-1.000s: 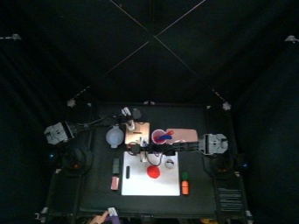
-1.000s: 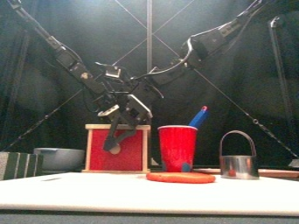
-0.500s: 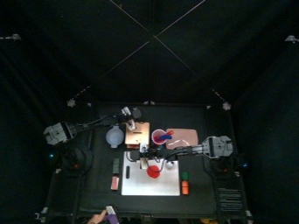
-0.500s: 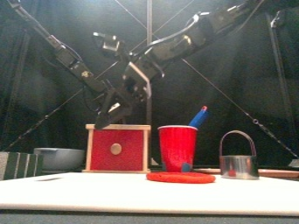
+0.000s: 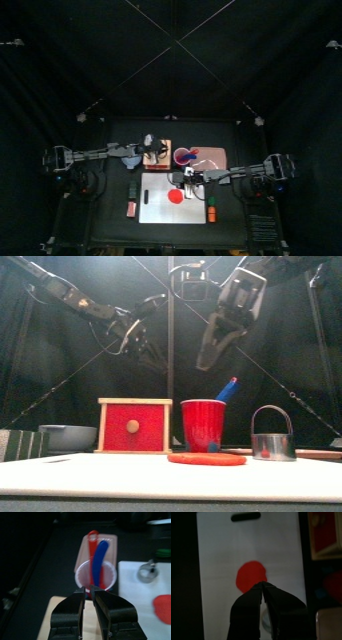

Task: Get the cutter from the drawer then cut the dough then place the extra dough in the bowl
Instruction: Cut the dough

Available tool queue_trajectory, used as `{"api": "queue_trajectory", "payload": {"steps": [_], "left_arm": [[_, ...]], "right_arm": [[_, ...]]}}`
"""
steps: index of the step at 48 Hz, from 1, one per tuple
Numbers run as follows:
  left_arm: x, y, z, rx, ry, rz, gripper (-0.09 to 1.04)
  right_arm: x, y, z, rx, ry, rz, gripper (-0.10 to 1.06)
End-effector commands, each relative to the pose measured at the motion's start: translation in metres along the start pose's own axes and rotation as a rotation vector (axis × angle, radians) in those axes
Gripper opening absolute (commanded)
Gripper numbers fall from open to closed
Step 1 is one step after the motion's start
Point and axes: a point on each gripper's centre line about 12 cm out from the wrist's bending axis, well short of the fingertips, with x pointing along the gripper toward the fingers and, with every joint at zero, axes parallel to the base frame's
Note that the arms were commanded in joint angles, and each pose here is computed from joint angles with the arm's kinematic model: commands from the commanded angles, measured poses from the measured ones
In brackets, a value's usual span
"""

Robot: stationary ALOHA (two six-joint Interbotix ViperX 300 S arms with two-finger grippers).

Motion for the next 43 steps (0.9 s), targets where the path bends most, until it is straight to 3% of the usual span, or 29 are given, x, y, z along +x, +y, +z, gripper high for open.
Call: {"api": "queue_trajectory", "payload": {"steps": [1,7,15,34,43], "left_arm": [[-0.026,-0.017,0.010,-0.034,-0.249,-0.028,0.61],[-0.051,-0.025,-0.005,-0.095,-0.382,-0.027,0.61],[-0.056,-0.028,-0.016,-0.159,-0.360,-0.010,0.61],[-0.059,-0.029,-0.029,-0.149,-0.324,-0.012,0.61],[-0.060,-0.029,-0.034,-0.149,-0.312,-0.011,0.61]], "right_arm": [[-0.009,-0.008,-0.012,0.005,0.003,-0.017,0.79],[-0.004,-0.013,-0.033,-0.022,0.047,-0.043,0.79],[0.005,-0.014,-0.045,-0.012,0.072,-0.040,0.80],[0.027,-0.013,-0.040,0.015,0.076,-0.027,0.78],[0.020,-0.011,-0.034,0.016,0.073,-0.022,0.53]]}}
